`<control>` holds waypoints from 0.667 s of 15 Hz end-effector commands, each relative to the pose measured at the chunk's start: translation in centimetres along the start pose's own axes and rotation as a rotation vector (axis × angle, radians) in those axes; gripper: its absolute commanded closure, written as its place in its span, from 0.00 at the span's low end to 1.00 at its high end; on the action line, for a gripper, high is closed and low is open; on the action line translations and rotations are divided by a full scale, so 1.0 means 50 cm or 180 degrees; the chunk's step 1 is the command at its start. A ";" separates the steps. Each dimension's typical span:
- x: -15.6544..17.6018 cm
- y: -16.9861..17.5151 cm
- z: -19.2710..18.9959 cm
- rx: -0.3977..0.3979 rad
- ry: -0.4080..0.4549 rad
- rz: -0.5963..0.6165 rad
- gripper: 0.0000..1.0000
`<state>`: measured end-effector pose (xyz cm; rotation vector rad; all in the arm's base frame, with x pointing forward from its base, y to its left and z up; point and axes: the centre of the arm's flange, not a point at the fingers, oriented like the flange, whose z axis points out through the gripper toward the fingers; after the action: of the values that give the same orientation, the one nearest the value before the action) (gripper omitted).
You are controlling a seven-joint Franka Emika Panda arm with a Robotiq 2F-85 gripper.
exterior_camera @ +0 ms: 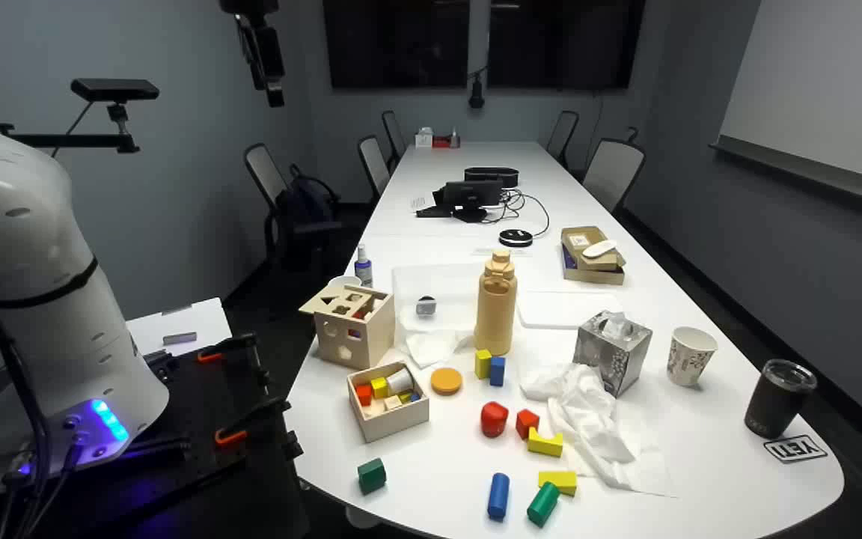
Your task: Use the left paper towel to wipe the table
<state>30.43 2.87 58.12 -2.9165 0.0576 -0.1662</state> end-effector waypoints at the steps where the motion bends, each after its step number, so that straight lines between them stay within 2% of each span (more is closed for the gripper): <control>1: 0.000 0.000 0.000 0.0000 0.0000 0.0000 0.00; 4: 0.060 0.045 -0.008 -0.0036 -0.0220 -0.0177 0.00; 7: 0.137 0.116 -0.020 -0.0222 -0.0310 -0.0385 0.00; 9: 0.213 0.179 -0.012 -0.0456 -0.0347 -0.0637 0.00; 10: 0.249 0.212 0.005 -0.0652 -0.0344 -0.0766 0.00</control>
<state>36.24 -4.35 57.16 -3.0217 -0.1604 -0.0813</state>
